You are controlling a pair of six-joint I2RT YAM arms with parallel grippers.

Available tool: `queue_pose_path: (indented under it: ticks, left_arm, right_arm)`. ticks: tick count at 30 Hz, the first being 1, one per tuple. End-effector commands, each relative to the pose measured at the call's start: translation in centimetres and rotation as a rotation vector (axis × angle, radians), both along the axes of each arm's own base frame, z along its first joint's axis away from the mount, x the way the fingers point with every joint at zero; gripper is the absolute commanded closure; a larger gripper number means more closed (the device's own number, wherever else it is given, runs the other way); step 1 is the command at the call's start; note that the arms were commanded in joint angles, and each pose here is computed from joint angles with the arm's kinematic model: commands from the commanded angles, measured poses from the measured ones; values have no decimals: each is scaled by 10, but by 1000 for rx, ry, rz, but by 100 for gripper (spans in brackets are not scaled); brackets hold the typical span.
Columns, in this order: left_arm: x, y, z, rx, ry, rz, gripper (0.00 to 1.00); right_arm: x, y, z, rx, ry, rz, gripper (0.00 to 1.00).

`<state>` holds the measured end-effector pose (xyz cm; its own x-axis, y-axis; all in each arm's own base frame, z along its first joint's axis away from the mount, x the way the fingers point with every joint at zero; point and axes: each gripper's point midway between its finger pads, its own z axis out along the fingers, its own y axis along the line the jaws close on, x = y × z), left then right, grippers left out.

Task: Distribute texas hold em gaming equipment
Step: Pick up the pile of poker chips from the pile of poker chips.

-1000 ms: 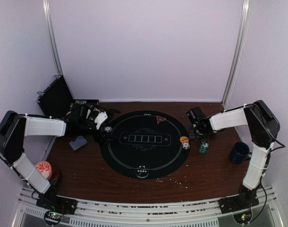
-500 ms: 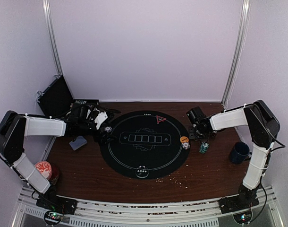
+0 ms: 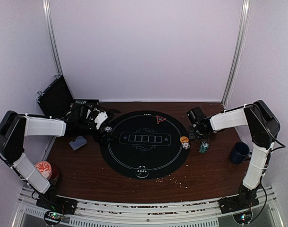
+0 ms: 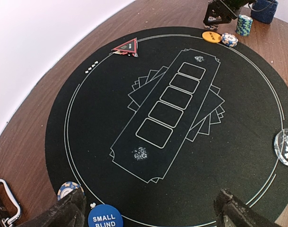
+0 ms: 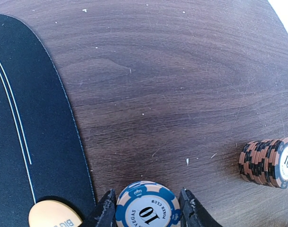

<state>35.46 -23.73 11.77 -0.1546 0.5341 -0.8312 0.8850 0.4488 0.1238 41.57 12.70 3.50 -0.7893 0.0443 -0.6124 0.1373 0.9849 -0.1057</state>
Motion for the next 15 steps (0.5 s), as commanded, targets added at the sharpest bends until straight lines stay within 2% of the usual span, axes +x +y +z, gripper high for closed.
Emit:
queue_pose_path:
  ticks: [1, 15]
  left_arm:
    - [6, -3, 4, -19, -34, -6, 2]
    - [6, -3, 4, -17, -34, -5, 2]
  right_arm:
    - [-1, -5, 10, 4, -27, -16, 59]
    - [0, -5, 24, 16, -64, -18, 59]
